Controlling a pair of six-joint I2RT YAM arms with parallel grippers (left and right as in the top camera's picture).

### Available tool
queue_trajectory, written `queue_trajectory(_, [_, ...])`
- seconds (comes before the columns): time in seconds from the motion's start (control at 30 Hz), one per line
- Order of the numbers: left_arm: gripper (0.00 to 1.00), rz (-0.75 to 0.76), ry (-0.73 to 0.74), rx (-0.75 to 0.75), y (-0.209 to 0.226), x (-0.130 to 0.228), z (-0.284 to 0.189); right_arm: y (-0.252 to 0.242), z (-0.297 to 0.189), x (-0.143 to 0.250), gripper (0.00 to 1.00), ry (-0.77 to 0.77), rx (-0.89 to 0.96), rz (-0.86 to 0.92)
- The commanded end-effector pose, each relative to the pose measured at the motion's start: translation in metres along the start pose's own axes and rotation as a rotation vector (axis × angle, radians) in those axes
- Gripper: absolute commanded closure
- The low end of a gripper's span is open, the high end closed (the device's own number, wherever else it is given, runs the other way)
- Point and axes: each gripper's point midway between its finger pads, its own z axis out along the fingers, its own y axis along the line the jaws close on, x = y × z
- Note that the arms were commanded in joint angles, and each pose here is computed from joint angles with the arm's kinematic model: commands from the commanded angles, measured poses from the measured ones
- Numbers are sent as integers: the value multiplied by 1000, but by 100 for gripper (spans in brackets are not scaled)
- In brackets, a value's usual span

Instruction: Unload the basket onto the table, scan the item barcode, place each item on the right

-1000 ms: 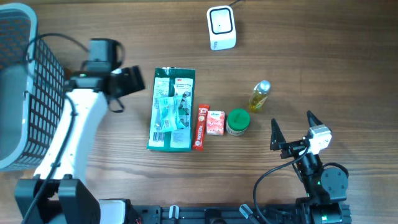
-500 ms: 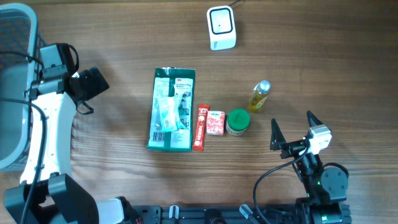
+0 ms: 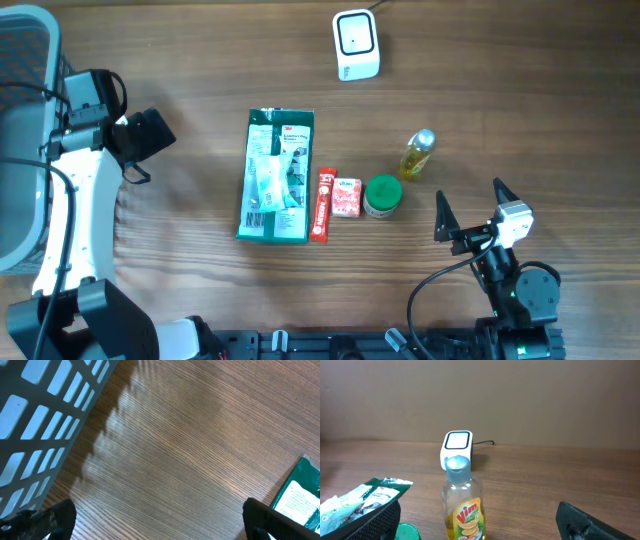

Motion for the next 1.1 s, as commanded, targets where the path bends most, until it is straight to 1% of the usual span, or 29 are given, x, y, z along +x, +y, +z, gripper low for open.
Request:
queue_trajectory(0.0, [0,7,-16,0,1,-5,-4,1,0,-1,0,-6,-9,2])
queue_trajectory(0.07, [0,7,-16,0,1,-5,-4,2,0,-1,0,-7,-16,9])
queue_trajectory(0.23, [0,7,-16,0,1,-5,-4,6,0,-2,0,-1,-37,322])
queue_trajectory(0.4, [0,7,-16,0,1,-5,-4,21,-4,-10,0,28,-114,360])
queue_trajectory(0.57, [0,7,-16,0,1,-5,-4,18,-24,-85,0,-35,-70,354])
queue_trajectory(0.6, [0,7,-16,0,1,-5,-4,16,-30,-107,0,-30,-43,349])
queue_trajectory(0.67, [0,7,-16,0,1,-5,-4,18,-36,-141,0,23,-26,295])
queue_trajectory(0.7, [0,7,-16,0,1,-5,-4,19,-38,-154,0,87,-13,295])
queue_trajectory(0.77, [0,7,-16,0,1,-5,-4,19,-36,-163,0,223,14,314])
queue_trajectory(0.83, [0,7,-16,0,1,-5,-4,18,-30,-164,0,374,40,298])
queue_trajectory(0.9, [0,7,-16,0,1,-5,-4,16,-18,-163,0,493,50,272])
queue_trajectory(0.93, [0,7,-16,0,1,-5,-4,17,-11,-160,0,547,48,294])
queue_trajectory(1.03, [0,7,-16,0,1,-5,-4,33,1,-141,0,664,-40,345])
queue_trajectory(1.07, [0,7,-16,0,1,-5,-4,32,5,-131,13,709,-32,358])
